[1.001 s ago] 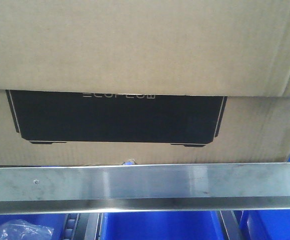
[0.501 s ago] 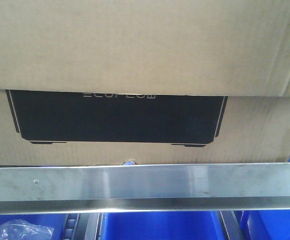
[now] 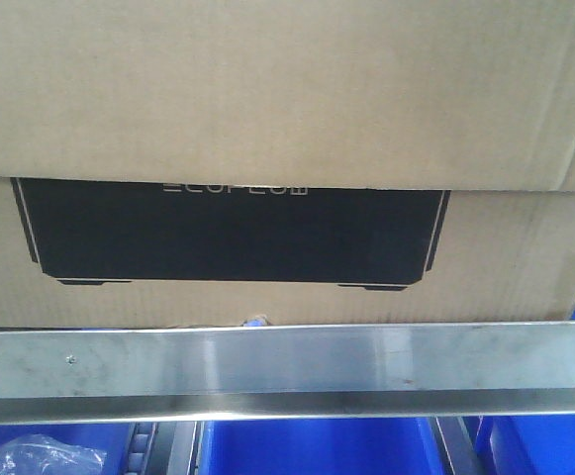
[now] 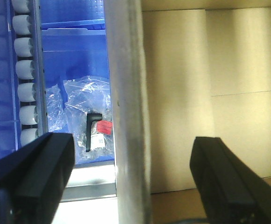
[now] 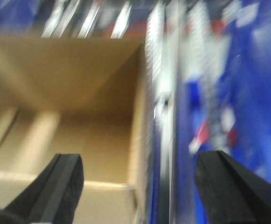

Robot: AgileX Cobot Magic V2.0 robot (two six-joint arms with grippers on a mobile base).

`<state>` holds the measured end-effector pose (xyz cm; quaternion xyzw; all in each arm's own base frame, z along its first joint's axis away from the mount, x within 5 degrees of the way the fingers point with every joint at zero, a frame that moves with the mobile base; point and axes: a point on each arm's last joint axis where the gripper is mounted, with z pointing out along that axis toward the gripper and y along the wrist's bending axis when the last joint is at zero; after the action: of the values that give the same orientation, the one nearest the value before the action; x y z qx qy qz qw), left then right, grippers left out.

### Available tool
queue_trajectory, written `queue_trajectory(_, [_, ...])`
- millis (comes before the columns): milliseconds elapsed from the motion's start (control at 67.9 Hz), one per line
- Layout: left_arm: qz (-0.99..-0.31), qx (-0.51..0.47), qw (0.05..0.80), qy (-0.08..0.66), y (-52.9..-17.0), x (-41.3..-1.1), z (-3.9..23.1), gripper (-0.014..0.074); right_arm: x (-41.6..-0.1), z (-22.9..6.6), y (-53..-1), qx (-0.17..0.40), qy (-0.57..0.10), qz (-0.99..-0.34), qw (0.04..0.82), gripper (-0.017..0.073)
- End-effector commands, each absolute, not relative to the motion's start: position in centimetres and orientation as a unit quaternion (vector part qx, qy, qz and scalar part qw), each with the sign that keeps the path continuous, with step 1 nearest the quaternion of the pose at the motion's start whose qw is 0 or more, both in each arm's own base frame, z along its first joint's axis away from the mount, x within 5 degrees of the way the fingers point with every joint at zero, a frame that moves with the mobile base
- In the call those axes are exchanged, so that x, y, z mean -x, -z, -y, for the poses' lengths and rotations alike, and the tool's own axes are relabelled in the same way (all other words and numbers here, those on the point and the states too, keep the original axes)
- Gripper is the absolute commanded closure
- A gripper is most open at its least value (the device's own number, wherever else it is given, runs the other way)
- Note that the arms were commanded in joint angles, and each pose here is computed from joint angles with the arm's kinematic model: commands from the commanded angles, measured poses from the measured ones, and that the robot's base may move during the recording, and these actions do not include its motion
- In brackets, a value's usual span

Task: Grab box from left shelf to table start
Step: 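Close both grippers on the box's side walls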

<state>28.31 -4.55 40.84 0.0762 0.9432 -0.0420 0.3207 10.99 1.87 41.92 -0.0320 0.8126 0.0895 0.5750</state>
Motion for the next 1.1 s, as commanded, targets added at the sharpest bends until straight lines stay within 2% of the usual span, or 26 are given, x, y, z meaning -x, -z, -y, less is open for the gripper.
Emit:
queue_trajectory(0, [-0.925,-0.073,0.369,0.048,-42.9,-27.7,4.6,0.0182,-13.9,-2.3,-43.4,0.053,-0.086,-0.825,0.556,-0.0032])
queue_trajectory(133, [-0.925,-0.073,0.369,0.048,-42.9,-27.7,4.6,0.0182,-18.3,-2.7,-43.8,0.057,-0.081,-0.855,0.509,-0.0032])
queue_trajectory(412, [-0.923,-0.073,0.374,0.048,-42.9,-27.8,4.6,0.0182,-25.8,-3.2,-43.1,0.06,-0.064,-0.881,0.465,-0.0032])
queue_trajectory(663, [-0.93,-0.073,0.357,0.047,-41.8,-29.1,4.8,0.019,-30.5,-3.6,-39.9,0.058,-0.062,-0.906,0.416,-0.0027])
queue_trajectory(751, [-0.933,-0.073,0.349,0.046,-41.3,-29.6,4.9,0.0247,-31.3,-3.7,-39.0,0.058,-0.061,-0.912,0.402,0.0067])
queue_trajectory(824, [-0.934,-0.073,0.347,0.046,-41.1,-29.7,4.9,0.0356,-31.4,-3.7,-38.9,0.058,-0.061,-0.913,0.4,0.0258])
queue_trajectory(869, [-0.934,-0.073,0.347,0.046,-41.1,-29.7,4.9,0.0447,-31.4,-3.7,-38.9,0.058,-0.061,-0.912,0.401,0.0392])
queue_trajectory(883, [-0.934,-0.073,0.347,0.046,-41.1,-29.7,4.9,0.0476,-31.4,-3.7,-38.9,0.058,-0.061,-0.912,0.401,0.0461])
queue_trajectory(913, [-0.934,-0.073,0.347,0.046,-41.1,-29.7,4.9,0.052,-31.3,-3.7,-39.0,0.058,-0.061,-0.912,0.402,0.0527])
queue_trajectory(1001, [-0.935,-0.073,0.343,0.047,-41.1,-29.6,4.9,0.0698,-31.3,-3.7,-39.1,0.058,-0.061,-0.91,0.405,0.0477])
queue_trajectory(1090, [-0.936,-0.073,0.342,0.048,-41.1,-29.6,4.9,0.0678,-31.2,-3.7,-39.3,0.058,-0.061,-0.909,0.408,0.0512])
